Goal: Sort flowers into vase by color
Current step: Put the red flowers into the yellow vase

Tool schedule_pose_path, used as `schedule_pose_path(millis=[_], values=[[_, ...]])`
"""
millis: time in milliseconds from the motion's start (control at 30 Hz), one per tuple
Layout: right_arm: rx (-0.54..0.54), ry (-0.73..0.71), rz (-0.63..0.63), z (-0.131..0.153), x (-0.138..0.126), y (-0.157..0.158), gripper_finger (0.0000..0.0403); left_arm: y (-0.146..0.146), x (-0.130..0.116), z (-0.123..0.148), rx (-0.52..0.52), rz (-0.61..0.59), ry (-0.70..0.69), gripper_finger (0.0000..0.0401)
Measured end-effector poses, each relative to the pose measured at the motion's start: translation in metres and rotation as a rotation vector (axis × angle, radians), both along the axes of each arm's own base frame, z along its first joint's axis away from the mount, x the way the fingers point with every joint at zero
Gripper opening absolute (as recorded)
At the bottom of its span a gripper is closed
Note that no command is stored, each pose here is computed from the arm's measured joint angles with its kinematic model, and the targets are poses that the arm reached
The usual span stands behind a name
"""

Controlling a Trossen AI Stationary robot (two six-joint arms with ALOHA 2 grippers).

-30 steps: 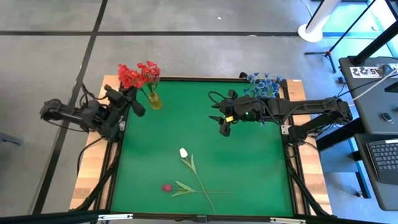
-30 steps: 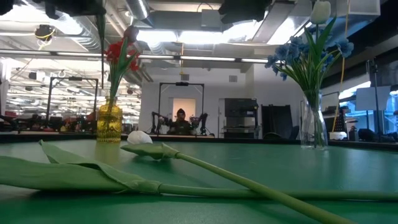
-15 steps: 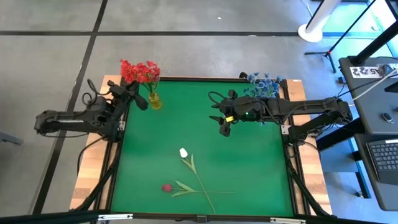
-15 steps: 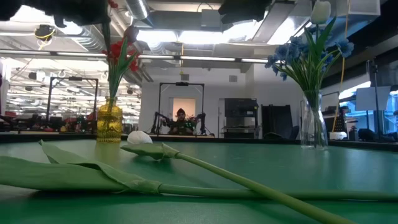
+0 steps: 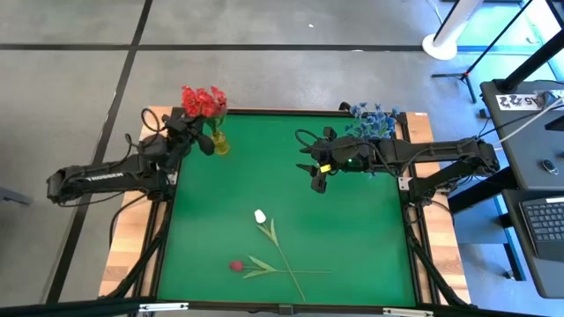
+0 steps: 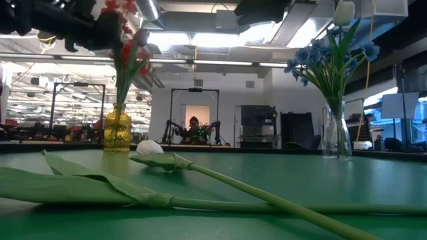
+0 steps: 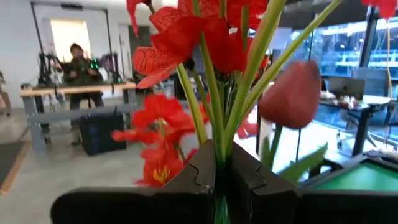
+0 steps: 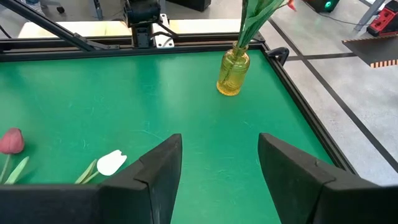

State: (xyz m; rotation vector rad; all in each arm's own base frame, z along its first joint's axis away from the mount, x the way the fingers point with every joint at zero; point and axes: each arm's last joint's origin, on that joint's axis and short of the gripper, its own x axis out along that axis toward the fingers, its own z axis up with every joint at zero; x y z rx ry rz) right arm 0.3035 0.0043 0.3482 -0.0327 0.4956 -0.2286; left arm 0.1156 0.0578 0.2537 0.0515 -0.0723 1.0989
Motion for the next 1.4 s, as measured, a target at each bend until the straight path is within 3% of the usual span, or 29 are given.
schedule_pose_path(millis=[367, 967, 1100, 1400], values=[[0.001, -0.005, 0.000, 0.000, 0.000, 0.000, 0.0209, 0.013, 0.015, -0.024, -0.139, -0.018, 0.088, 0.0009], [0.004, -0.008, -0.002, 0.001, 0.000, 0.000, 0.0209, 0.016, 0.023, -0.042, -0.229, -0.001, 0.207, 0.0012], [0.007, -0.009, -0.004, 0.001, 0.000, 0.000, 0.0209, 0.015, 0.022, -0.043, -0.204, -0.007, 0.244, 0.0041], [0.003, -0.010, -0.016, 0.001, 0.000, 0.000, 0.0209, 0.015, 0.022, -0.044, -0.203, -0.019, 0.260, 0.0152]])
